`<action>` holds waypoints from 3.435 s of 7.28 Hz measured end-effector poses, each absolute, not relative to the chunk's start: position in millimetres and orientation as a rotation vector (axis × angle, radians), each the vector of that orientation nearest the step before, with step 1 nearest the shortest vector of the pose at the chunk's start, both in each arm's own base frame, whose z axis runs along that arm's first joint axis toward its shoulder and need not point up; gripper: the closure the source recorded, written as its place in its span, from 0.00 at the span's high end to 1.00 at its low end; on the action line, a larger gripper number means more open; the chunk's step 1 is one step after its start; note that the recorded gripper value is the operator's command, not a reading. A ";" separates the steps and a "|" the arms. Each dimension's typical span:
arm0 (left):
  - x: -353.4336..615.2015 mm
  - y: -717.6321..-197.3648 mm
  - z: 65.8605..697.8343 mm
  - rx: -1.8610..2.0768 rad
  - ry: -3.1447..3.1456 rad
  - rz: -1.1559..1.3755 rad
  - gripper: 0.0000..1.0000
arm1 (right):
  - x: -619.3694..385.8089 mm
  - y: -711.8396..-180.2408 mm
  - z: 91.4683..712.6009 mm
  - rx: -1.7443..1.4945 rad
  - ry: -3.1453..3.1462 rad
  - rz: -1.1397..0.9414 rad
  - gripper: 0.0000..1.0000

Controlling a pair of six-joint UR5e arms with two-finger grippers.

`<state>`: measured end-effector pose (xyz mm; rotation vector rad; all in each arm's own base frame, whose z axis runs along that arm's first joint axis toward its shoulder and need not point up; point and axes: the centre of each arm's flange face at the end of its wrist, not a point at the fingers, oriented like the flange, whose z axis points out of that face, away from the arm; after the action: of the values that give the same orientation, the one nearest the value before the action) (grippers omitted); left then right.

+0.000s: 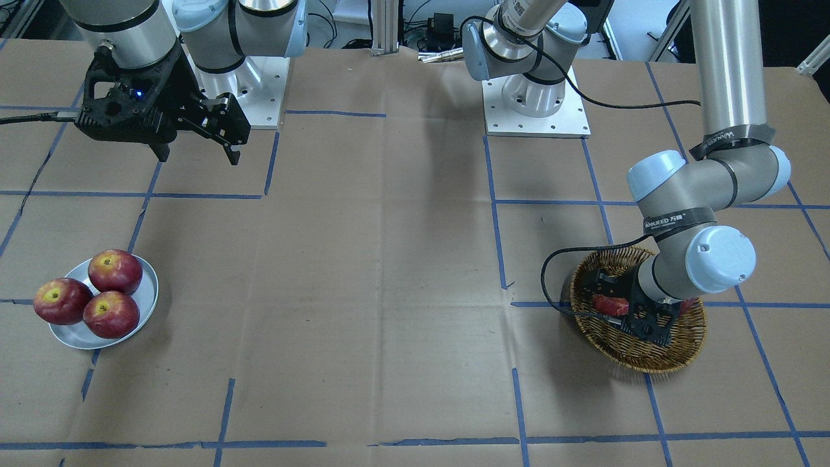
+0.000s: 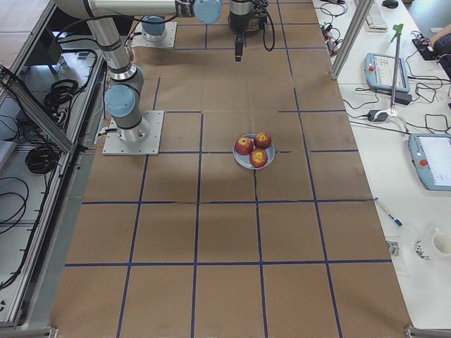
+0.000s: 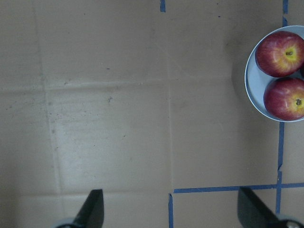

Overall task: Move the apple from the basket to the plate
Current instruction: 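Lower the left gripper into the basket and grasp the yellow-red apple, then lift the apple with the left gripper and carry it toward the table center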

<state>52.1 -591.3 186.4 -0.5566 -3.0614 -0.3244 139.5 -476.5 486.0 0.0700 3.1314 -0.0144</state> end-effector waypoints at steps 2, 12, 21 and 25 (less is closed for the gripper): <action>51.8 -591.4 189.0 -0.560 -3.062 -0.315 0.43 | 139.5 -476.6 486.2 0.070 3.132 -0.015 1.00; -296.8 -552.2 257.6 0.053 -3.141 -0.055 0.43 | 139.6 -476.5 485.9 0.070 3.131 -0.014 1.00; -391.8 -563.8 194.8 0.027 -3.146 -0.081 0.45 | 139.5 -476.3 485.5 0.071 3.131 -0.011 1.00; -385.7 -561.9 187.4 -0.015 -3.152 -0.103 0.56 | 139.5 -476.4 485.8 0.071 3.131 -0.012 1.00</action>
<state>-385.7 -561.9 187.4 -0.0154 -3.1524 -0.1030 139.5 -476.4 485.8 0.0707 3.1313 -0.0121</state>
